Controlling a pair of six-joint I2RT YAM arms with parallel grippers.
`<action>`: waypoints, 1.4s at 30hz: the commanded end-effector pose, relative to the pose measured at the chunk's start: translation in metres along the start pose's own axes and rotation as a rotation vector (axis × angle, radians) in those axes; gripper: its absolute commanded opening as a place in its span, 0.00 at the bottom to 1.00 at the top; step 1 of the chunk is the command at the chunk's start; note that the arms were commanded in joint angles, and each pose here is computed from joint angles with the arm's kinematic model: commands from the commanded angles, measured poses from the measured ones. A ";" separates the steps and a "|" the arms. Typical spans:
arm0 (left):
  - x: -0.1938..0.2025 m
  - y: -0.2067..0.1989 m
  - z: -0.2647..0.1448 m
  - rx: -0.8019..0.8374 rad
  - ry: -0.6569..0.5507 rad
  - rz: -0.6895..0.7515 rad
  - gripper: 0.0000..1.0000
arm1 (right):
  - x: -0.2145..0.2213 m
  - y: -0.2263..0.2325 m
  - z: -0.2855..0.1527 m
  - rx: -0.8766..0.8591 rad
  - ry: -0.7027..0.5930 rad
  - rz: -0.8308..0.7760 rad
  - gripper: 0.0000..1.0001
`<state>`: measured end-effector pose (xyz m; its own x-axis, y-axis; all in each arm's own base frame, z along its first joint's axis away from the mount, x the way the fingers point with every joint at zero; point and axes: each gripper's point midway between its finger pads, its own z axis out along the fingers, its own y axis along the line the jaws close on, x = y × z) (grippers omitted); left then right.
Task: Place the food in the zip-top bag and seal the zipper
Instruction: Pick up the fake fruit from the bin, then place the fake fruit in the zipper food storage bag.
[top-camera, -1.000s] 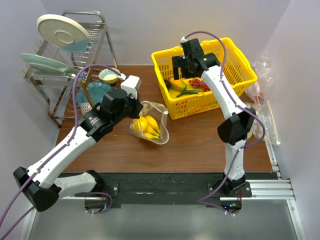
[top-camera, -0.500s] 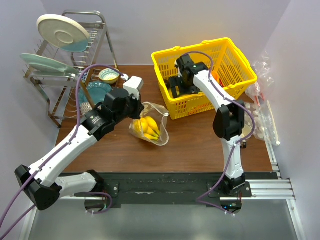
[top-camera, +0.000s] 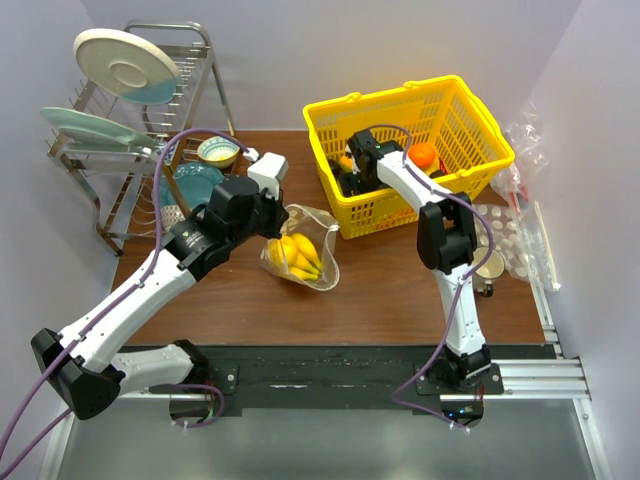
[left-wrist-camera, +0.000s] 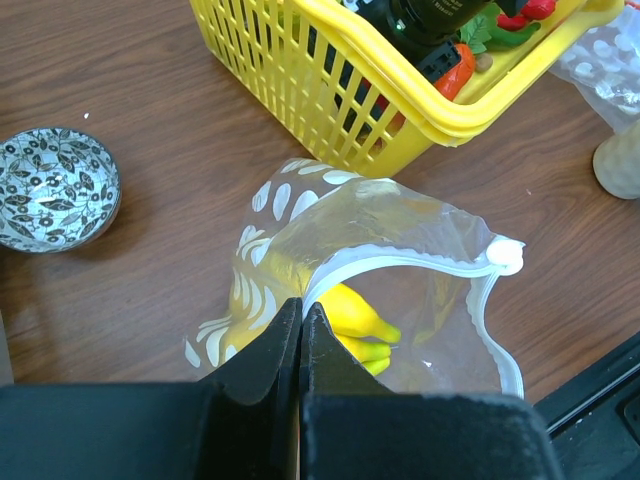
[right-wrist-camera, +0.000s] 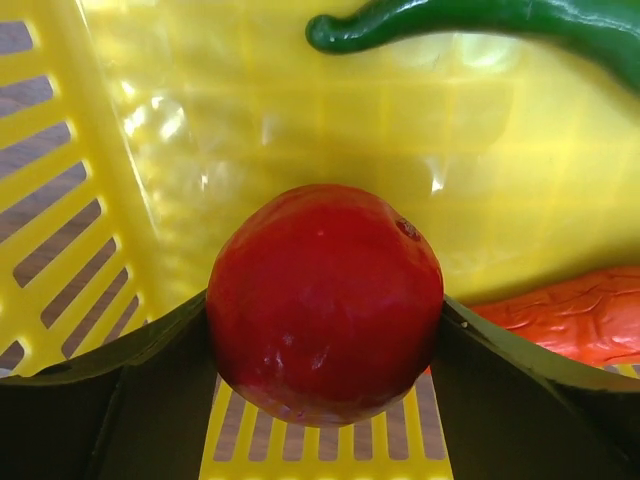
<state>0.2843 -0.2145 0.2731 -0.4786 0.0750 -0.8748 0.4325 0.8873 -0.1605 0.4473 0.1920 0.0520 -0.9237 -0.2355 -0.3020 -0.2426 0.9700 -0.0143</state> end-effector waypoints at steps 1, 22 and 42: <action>-0.021 0.000 -0.005 -0.001 -0.066 0.017 0.00 | -0.042 -0.007 -0.061 -0.002 -0.197 0.012 0.61; -0.023 -0.005 0.003 0.018 -0.066 0.025 0.00 | -0.004 0.062 -0.322 -0.558 -0.796 -0.142 0.59; -0.027 -0.012 0.004 0.052 -0.068 0.014 0.00 | 0.098 0.196 -0.265 -0.824 -0.639 -0.288 0.56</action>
<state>0.2896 -0.2239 0.2666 -0.4799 0.0984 -0.8718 0.4601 0.8743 -0.1546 0.2168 0.3318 0.2713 -0.5588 -0.1795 -0.8096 -0.7726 0.4674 0.4297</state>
